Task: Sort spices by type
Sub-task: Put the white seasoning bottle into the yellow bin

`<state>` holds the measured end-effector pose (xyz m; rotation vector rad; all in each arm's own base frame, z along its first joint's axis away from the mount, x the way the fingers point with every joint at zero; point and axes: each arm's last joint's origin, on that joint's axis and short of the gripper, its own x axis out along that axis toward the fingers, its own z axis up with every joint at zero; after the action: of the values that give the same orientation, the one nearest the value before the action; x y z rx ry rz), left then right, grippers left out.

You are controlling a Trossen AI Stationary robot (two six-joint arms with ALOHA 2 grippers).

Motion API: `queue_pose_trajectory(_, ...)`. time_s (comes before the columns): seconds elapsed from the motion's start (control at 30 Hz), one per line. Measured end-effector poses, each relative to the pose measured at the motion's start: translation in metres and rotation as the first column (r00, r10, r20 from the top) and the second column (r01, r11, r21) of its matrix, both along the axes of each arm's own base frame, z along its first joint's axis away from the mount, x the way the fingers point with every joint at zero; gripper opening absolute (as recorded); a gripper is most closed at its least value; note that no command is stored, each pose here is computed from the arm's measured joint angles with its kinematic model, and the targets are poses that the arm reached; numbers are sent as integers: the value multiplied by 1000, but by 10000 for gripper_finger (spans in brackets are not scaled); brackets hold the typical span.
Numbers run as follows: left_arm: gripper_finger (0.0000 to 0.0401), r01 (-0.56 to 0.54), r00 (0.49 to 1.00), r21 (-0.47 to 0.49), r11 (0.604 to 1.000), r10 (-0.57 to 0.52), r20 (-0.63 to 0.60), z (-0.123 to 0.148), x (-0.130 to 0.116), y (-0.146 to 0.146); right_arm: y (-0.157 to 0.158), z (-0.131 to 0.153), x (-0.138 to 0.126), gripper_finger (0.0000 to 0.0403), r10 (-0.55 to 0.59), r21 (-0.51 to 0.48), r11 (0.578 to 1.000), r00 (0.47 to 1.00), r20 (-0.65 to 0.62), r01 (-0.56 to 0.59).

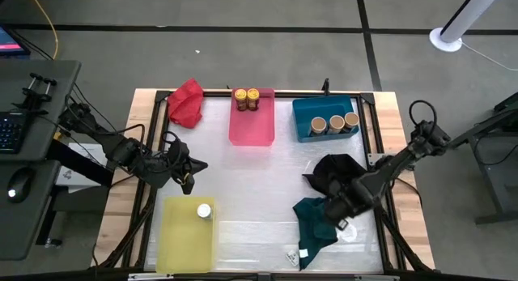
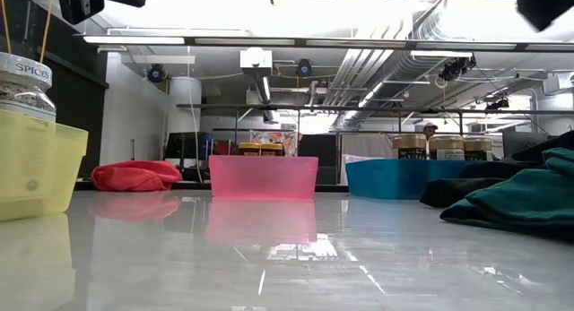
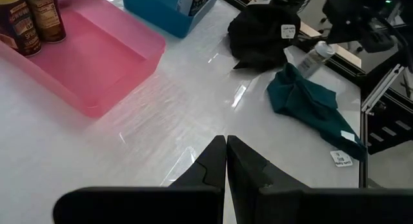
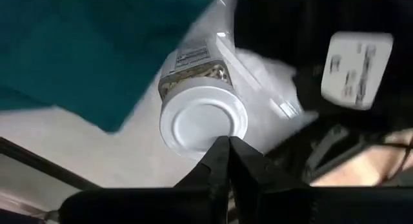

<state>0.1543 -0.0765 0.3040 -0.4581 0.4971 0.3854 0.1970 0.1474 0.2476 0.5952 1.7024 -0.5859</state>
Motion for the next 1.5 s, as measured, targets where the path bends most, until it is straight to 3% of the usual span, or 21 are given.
queue_pose_trajectory(0.47, 0, 1, 1000, 0, 1000, -1, 0, 0, 0, 0, -60, 1, 52, 0, 8, -32, 999, 964, 265, 1)
queue_pose_trajectory(0.87, 0, 7, 1000, 10, 1000, -7, -4, 0, 0, 0, -111, -5, 102, 0, 12, -78, 996, 846, 533, 35)
queue_pose_trajectory(1.03, 0, 15, 1000, 23, 1000, -15, -8, 0, 0, 0, -123, -16, 129, 0, 27, -55, 998, 777, 629, 9)
queue_pose_trajectory(1.5, 0, 25, 1000, 36, 999, -24, -12, 0, 0, 0, -140, -50, 197, 0, -42, 21, 999, 483, 875, 49)
